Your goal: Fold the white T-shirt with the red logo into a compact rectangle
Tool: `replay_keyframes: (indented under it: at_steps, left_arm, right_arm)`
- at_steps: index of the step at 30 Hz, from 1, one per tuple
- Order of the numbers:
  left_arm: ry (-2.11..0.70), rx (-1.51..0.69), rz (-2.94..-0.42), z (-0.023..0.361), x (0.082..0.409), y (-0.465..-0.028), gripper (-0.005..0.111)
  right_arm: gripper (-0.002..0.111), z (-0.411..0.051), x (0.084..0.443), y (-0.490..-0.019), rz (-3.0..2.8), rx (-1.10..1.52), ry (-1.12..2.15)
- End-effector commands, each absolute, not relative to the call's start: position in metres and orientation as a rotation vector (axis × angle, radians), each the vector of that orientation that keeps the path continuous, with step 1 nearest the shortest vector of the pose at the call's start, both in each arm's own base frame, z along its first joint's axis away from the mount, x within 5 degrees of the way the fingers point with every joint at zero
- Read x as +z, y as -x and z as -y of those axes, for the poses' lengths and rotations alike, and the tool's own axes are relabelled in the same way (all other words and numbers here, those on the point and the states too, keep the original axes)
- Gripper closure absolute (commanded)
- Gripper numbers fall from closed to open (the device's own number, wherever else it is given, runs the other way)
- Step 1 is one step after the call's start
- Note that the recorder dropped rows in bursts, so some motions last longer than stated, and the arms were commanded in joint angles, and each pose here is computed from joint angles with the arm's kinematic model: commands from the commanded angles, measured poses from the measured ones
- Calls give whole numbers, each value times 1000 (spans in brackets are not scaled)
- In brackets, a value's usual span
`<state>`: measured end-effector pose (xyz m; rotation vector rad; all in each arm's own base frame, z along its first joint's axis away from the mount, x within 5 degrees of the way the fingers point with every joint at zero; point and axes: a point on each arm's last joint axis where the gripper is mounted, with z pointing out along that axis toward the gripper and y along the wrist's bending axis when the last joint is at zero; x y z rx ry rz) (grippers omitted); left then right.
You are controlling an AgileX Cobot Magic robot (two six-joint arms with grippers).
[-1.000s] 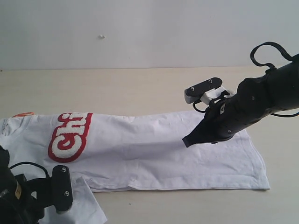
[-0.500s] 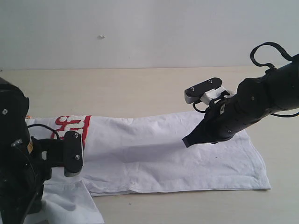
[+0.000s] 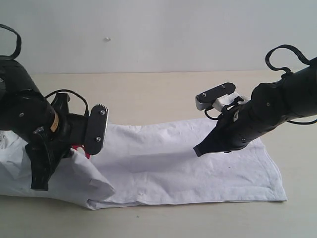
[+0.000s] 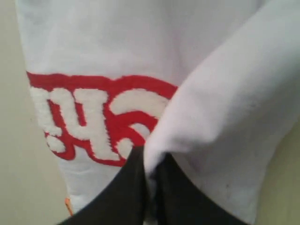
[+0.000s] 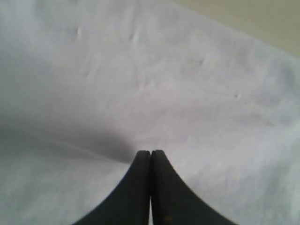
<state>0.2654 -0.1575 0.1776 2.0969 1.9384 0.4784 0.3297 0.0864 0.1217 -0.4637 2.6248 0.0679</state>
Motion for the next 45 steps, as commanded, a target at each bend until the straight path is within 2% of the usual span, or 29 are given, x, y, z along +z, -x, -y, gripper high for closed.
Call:
replay_keyframes:
  at_steps: [1, 3, 6, 7, 8, 10, 12, 14, 16, 18, 19, 23, 27, 35, 45]
  left_arm:
    - [-1933, 455, -1945, 157, 172, -296, 105]
    - [-1873, 425, -1915, 160, 173, -301, 89]
    - [-1847, 406, -1894, 162, 174, -303, 36]
    - [-1829, 397, -1894, 163, 174, -303, 26]
    - [-1812, 391, -1894, 163, 175, -304, 24]
    - [-1814, 397, -1880, 163, 175, -305, 26]
    - [-1809, 400, -1884, 162, 175, -306, 36]
    - [-1809, 407, -1903, 159, 175, -306, 53]
    - [-1803, 418, -1932, 153, 174, -308, 73]
    - [-1798, 435, -1984, 144, 173, -309, 99]
    - [-1800, 446, -2020, 139, 172, -309, 106]
    - [-1795, 483, -2160, 122, 169, -308, 107]
    - [-1760, 440, -2194, 121, 163, -308, 107]
    - [-1785, 359, -2225, 129, 124, -314, 107]
    - [-1631, 246, -2032, 155, 121, -328, 107]
  right_arm:
    - [108, -87, 123, -330, -2619, 69, 470]
    - [108, -87, 123, -330, -2616, 69, 470]
    - [108, -87, 123, -331, -2609, 69, 468]
    - [108, -87, 123, -331, -2609, 69, 468]
    - [108, -87, 123, -331, -2609, 69, 468]
    - [108, -87, 123, -331, -2611, 69, 469]
    - [108, -87, 123, -330, -2614, 69, 469]
    - [108, -87, 123, -330, -2616, 69, 470]
    - [108, -87, 120, -330, -2624, 68, 471]
    - [108, -87, 117, -330, -2635, 67, 473]
    - [108, -87, 115, -330, -2639, 67, 474]
    - [108, -87, 115, -331, -2627, 63, 488]
    - [108, -87, 115, -331, -2626, 61, 496]
    - [108, -88, 119, -336, -2538, 20, 579]
    - [108, -89, 138, -341, -2431, 29, 543]
